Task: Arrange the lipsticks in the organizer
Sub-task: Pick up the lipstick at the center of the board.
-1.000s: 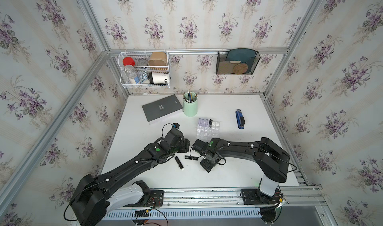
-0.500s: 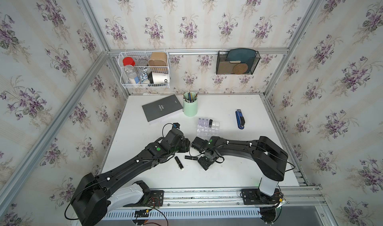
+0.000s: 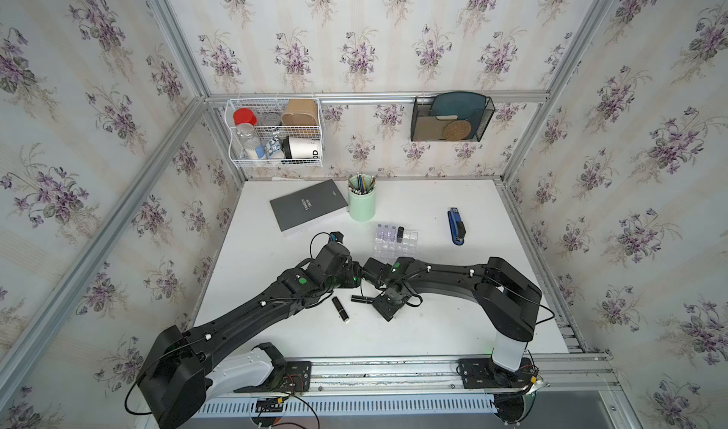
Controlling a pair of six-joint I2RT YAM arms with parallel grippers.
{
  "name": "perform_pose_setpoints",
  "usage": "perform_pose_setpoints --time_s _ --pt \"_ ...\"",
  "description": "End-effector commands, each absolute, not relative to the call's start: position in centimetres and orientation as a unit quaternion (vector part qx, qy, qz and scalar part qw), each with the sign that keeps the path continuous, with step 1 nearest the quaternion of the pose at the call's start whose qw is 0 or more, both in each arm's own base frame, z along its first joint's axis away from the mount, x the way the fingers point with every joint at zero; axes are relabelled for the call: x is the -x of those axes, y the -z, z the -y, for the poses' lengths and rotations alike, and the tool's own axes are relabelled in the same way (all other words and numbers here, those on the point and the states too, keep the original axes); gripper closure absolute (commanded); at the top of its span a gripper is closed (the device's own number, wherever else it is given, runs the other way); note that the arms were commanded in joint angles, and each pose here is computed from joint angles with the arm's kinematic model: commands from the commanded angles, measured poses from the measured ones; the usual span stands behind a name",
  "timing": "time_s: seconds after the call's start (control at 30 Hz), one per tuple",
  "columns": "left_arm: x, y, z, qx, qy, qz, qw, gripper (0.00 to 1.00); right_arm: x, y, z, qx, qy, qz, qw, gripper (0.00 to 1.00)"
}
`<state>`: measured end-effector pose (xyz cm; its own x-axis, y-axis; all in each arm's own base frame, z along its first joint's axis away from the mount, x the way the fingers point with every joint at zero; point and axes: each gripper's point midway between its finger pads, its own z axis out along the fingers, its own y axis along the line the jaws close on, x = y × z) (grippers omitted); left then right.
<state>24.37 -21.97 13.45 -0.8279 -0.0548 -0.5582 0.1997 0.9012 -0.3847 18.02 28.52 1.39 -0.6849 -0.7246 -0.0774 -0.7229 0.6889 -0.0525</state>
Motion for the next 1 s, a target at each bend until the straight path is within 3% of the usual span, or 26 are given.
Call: perform_pose_setpoints --time_s 0.0,0.17,0.5,0.97 --pt "-24.4 -13.8 22.1 -0.043 0.221 -0.929 0.293 0.33 -18.6 -1.1 -29.1 0.398 0.01 -0.915 0.058 0.23" --pt "-24.3 -13.7 22.2 -0.044 0.222 -0.93 0.289 0.33 -19.4 -1.0 -28.1 0.404 0.05 -0.911 0.065 0.19" --pt "-24.3 -13.6 22.2 -0.044 0.222 -0.93 0.288 0.33 -19.9 -1.0 -29.6 0.416 0.032 -0.906 0.073 0.19" --pt "-24.2 -14.9 18.6 0.0 0.211 -0.924 0.318 0.35 -18.2 -0.8 -29.6 0.394 -0.004 -0.918 0.05 0.46"
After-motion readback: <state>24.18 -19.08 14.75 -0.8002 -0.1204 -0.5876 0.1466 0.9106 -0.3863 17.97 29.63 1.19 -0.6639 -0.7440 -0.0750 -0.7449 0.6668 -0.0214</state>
